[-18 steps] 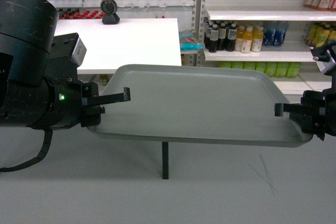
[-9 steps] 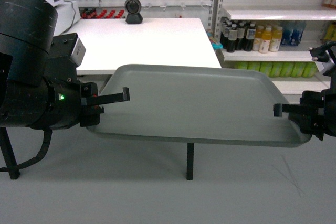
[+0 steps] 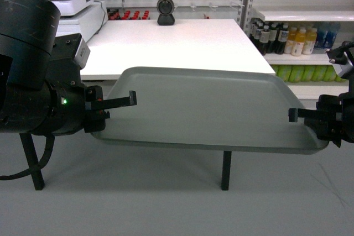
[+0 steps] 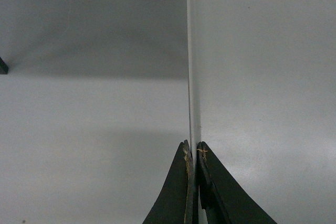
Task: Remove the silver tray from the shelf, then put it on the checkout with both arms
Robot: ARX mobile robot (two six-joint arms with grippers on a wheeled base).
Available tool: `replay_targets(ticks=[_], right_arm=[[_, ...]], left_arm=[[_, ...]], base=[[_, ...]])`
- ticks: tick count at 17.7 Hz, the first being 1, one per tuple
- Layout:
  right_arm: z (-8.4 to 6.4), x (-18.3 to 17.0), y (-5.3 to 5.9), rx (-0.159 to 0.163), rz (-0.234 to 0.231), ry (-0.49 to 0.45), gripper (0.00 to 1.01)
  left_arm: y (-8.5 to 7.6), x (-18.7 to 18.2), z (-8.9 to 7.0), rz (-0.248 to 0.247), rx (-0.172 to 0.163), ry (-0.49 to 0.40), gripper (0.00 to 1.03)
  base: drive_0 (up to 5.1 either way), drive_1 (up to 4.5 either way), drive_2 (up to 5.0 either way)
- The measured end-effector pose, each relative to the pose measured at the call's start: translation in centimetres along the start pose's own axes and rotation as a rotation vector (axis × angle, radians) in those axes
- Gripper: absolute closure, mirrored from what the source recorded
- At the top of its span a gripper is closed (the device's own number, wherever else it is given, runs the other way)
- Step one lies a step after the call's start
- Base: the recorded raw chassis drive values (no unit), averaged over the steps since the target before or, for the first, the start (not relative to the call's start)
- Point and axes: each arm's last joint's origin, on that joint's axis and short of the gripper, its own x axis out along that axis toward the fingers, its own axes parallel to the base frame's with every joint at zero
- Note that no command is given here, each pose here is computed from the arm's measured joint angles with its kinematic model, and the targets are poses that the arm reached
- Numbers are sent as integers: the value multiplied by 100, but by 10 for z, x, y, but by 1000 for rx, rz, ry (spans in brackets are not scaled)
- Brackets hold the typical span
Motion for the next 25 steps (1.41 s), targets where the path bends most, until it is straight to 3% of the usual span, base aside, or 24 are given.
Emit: replay_targets(ticks=[7,25], right_arm=[[-1,0,4,-6,5,1,99],[0,0,2,-3,0,-2,99]], left_arm=[[3,0,1,9,-2,-1,100],[0,0,0,3,0,0,100]], base=[[-138,101,35],[6,429,-417]])
